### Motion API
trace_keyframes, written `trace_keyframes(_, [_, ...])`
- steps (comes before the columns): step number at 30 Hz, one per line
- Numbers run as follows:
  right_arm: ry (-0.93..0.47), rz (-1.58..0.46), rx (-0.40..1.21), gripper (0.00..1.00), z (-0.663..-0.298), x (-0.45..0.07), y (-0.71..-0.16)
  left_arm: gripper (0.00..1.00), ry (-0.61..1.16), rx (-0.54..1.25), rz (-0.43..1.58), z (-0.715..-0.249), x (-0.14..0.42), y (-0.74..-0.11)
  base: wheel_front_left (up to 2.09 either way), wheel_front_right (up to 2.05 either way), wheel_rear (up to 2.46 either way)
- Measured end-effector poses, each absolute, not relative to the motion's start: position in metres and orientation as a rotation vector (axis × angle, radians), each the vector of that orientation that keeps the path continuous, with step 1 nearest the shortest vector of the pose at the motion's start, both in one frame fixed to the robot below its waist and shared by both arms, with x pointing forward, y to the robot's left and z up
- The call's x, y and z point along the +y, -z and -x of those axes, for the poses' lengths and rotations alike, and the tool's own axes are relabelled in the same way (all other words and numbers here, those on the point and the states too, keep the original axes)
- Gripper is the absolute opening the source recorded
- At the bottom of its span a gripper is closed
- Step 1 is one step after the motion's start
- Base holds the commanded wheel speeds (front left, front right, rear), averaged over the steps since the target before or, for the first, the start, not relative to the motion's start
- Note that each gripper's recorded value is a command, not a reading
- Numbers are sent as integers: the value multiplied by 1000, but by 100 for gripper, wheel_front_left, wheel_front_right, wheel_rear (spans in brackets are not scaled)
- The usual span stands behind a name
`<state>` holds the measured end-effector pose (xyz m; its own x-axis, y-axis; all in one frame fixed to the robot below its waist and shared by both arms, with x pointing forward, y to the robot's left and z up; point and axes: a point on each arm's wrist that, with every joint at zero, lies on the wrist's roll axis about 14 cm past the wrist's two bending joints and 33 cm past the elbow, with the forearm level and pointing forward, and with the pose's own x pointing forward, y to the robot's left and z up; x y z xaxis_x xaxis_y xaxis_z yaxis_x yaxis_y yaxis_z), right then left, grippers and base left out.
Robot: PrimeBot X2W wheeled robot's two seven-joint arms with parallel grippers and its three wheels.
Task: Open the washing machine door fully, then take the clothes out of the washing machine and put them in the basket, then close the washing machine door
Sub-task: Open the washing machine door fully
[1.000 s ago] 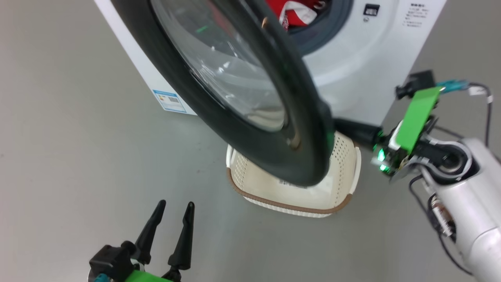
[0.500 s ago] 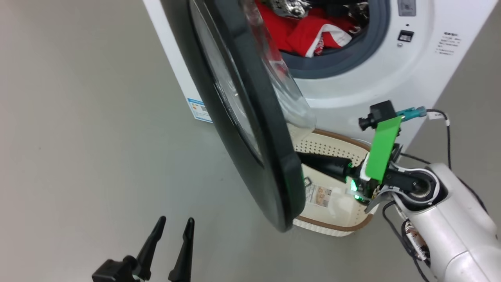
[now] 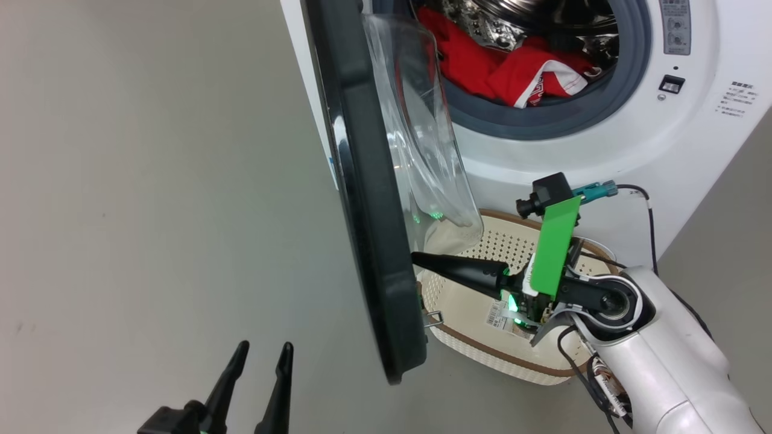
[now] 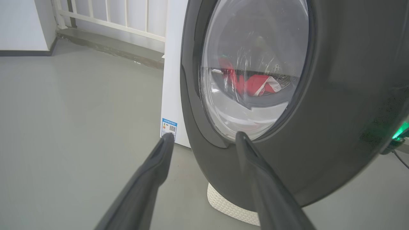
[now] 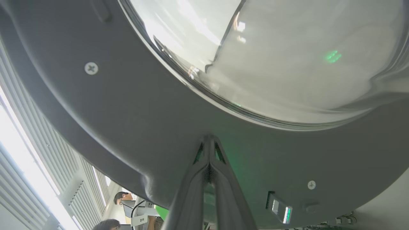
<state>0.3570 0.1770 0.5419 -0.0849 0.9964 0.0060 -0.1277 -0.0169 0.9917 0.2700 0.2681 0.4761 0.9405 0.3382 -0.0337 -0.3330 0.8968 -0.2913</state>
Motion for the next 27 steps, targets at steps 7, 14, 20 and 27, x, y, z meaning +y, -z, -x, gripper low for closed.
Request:
trace_keyframes(7, [-1363, -1070, 1198, 0, -347, 186, -540, 100, -389, -18, 292, -263, 277, -476, 0, 0, 0])
trace_keyframes(14, [-1366, -1061, 1207, 0, -342, 189, -538, 100, -400, -25, 288, -262, 280, -478, 0, 0, 0])
trace_keyframes(20, [-1359, -1060, 1190, 0, -341, 190, -540, 100, -397, -34, 289, -262, 280, -480, 0, 0, 0])
trace_keyframes(27, [-1316, -1074, 1156, 100, -342, 185, -537, 100, -387, -44, 292, -263, 278, -483, 0, 0, 0])
